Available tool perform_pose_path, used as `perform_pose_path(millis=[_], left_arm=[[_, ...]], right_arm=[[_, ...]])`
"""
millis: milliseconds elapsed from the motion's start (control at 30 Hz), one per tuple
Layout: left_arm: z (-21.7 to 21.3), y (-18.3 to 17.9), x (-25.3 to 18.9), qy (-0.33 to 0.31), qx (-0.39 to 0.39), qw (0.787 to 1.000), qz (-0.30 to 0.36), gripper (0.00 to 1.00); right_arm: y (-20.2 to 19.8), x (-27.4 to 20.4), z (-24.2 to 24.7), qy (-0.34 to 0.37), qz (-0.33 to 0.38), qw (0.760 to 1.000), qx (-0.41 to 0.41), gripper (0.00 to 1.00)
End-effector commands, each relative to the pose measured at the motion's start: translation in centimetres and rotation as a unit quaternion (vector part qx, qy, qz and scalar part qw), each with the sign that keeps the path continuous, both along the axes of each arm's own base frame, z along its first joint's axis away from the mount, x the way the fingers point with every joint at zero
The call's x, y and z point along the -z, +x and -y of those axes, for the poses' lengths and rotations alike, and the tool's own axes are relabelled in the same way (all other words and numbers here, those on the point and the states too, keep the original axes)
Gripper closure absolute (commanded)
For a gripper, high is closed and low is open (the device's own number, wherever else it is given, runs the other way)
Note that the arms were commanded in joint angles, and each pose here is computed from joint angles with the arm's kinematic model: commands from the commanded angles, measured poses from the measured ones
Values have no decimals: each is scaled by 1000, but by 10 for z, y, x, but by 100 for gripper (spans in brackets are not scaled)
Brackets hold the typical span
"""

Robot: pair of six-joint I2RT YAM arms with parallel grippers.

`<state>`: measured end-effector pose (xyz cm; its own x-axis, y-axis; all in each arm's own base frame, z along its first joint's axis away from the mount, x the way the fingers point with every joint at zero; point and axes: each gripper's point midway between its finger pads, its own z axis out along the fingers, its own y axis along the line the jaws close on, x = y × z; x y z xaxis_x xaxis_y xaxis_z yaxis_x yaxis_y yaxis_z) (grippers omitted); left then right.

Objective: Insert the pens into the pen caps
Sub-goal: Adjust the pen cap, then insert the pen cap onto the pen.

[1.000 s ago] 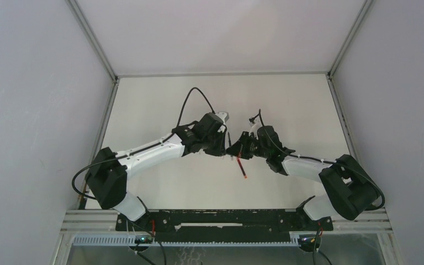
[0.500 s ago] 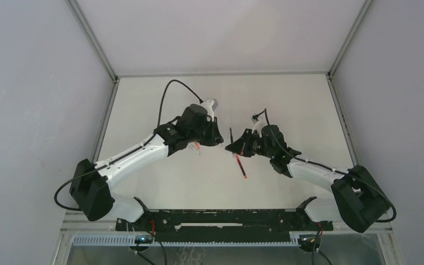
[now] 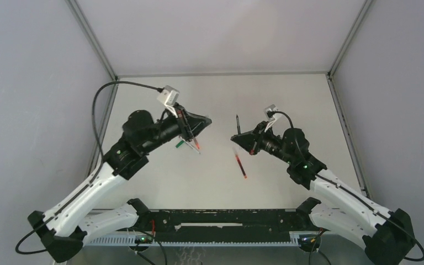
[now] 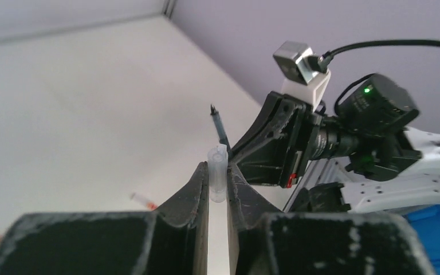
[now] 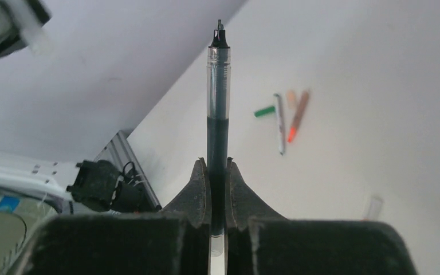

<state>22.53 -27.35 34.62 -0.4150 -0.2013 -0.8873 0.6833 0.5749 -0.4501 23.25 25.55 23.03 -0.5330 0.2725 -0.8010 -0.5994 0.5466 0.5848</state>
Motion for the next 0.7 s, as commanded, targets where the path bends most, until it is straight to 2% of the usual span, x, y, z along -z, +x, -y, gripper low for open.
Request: perform_pose_path(millis=[0, 100, 300, 667], left_arm=[[-12, -26, -69, -64, 35, 990, 120, 100], [-21, -46, -98, -94, 54, 982, 158, 100], [-35, -71, -147, -140, 71, 965, 212, 100], [-53, -90, -181, -198, 66, 951, 227, 100]], right_arm=[[-29, -75, -15, 13, 154, 986, -60, 100], [-54, -111, -30, 32, 214, 971, -100, 100], [-84, -165, -55, 74, 257, 951, -155, 100], [-109, -161, -79, 45, 292, 932, -212, 100]])
